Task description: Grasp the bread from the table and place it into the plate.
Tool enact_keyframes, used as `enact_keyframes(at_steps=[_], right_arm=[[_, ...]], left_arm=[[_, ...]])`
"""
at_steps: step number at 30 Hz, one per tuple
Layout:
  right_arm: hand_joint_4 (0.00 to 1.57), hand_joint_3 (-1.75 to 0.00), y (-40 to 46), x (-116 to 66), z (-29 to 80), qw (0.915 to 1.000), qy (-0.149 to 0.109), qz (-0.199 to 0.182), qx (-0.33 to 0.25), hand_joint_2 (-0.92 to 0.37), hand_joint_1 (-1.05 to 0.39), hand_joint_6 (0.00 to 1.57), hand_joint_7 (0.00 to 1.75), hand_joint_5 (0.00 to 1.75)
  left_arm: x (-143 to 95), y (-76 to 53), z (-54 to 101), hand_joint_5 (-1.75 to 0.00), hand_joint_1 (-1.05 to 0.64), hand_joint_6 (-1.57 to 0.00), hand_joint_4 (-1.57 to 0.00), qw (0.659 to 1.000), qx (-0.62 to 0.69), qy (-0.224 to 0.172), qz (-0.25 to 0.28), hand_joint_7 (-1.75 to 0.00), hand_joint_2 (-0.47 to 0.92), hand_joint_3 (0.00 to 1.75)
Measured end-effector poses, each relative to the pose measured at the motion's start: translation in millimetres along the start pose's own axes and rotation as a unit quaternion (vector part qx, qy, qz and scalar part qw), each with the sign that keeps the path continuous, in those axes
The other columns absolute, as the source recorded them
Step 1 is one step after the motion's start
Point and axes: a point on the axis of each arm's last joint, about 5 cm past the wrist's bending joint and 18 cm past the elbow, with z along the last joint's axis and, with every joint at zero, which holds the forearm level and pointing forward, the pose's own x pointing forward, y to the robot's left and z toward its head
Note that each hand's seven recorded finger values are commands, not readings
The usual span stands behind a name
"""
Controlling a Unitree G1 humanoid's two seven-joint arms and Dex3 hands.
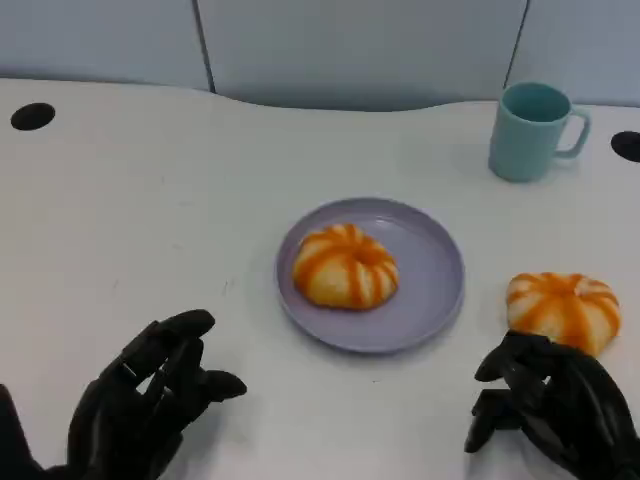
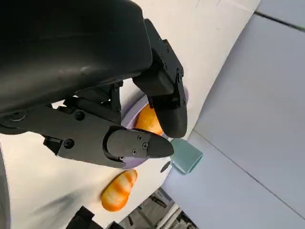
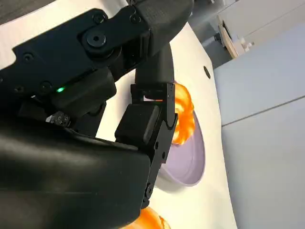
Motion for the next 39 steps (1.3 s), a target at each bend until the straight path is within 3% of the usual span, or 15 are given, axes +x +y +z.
enact_keyframes(at_steps=[8, 15, 23, 39], right_arm=[[1.41, -0.01, -0.9, -0.2, -0.2, 1.0000, 0.001, -0.004, -0.004, -0.79, -0.95, 1.22, 0.86, 0.89], [1.43, 0.00, -6.0, 1.5, -3.6, 1.0000, 0.001, 0.003, 0.003, -0.77, -0.96, 1.25, 0.79, 0.85], [1.42, -0.01, -13.7, 0.9, -0.5, 1.0000, -0.004, -0.001, -0.004, -0.79, -0.93, 1.24, 0.81, 0.88], [1.40, 0.00, -14.2, 0.7, -0.3, 0.9999, -0.006, -0.002, -0.016, -0.80, -0.91, 1.20, 0.85, 0.88]], left_arm=[[0.1, 4.6, -7.0, -1.50, -0.43, -0.64, -0.59, 1.000, 0.013, 0.002, 0.007, -0.90, 0.92, 0.14], [3.0, 5.4, -9.4, -1.47, -0.42, -0.67, -0.65, 1.000, 0.009, 0.008, 0.009, -0.89, 0.92, 0.13], [5.4, 3.5, -10.4, -1.43, -0.42, -0.68, -0.66, 1.000, 0.015, 0.005, 0.008, -0.85, 0.92, 0.12], [10.5, 3.0, -11.1, -1.46, -0.43, -0.70, -0.66, 1.000, 0.014, 0.000, 0.007, -0.86, 0.92, 0.14]])
